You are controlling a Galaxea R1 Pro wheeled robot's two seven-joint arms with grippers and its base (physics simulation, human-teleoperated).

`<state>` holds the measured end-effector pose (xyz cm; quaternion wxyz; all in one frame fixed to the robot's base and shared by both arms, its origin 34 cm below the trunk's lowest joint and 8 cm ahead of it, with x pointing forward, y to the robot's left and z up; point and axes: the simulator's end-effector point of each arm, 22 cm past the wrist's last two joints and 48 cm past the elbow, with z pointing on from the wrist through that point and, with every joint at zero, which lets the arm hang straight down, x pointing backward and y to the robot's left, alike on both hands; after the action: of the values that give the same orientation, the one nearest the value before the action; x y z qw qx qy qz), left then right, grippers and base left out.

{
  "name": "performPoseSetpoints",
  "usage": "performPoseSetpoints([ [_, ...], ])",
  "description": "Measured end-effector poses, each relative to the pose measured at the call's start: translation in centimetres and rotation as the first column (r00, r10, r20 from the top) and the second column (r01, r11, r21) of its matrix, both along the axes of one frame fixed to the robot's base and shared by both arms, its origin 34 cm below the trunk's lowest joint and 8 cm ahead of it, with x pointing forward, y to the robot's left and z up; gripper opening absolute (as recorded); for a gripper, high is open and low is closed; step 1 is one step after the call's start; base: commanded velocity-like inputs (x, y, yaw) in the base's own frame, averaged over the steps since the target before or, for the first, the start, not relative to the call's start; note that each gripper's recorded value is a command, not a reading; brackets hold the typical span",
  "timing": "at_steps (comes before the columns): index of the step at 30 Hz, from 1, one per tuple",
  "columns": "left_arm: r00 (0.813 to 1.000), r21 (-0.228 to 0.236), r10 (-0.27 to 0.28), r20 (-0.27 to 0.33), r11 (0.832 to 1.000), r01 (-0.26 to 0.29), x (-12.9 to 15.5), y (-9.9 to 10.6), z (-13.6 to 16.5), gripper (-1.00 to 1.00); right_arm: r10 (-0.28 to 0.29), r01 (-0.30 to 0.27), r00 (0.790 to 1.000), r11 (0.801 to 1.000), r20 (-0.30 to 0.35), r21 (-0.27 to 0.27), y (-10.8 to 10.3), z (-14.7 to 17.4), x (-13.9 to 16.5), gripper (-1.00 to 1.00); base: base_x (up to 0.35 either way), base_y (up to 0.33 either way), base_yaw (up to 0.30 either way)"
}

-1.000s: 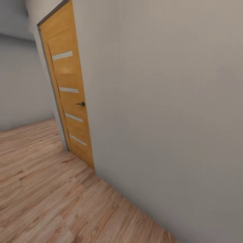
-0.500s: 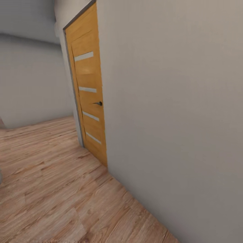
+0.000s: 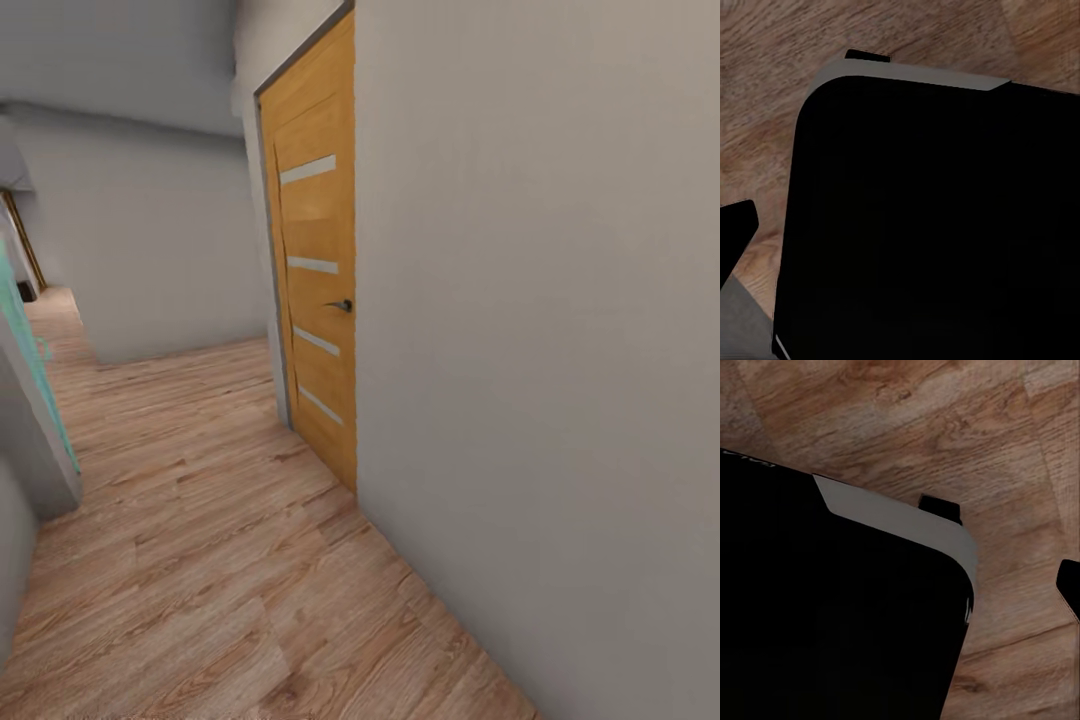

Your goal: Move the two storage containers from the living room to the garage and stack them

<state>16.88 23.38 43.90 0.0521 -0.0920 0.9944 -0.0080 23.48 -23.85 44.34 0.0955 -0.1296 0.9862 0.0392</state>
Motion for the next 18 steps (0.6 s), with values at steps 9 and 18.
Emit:
performPoseSetpoints([
  [9, 1.000, -0.001, 0.000, 0.001, 1.000, 0.000, 0.03, -0.07, 0.00, 1.00, 0.000, 0.000, 1.000, 1.000, 0.000, 0.001, 0.17, 0.00, 0.01, 1.00, 0.000, 0.000, 0.300],
  [18, 1.000, -0.001, 0.000, 0.003, 1.000, 0.000, 0.07, -0.11, 0.01, 1.00, 0.000, 0.000, 1.000, 1.000, 0.000, 0.001, 0.14, 0.00, 0.01, 1.00, 0.000, 0.000, 0.300],
])
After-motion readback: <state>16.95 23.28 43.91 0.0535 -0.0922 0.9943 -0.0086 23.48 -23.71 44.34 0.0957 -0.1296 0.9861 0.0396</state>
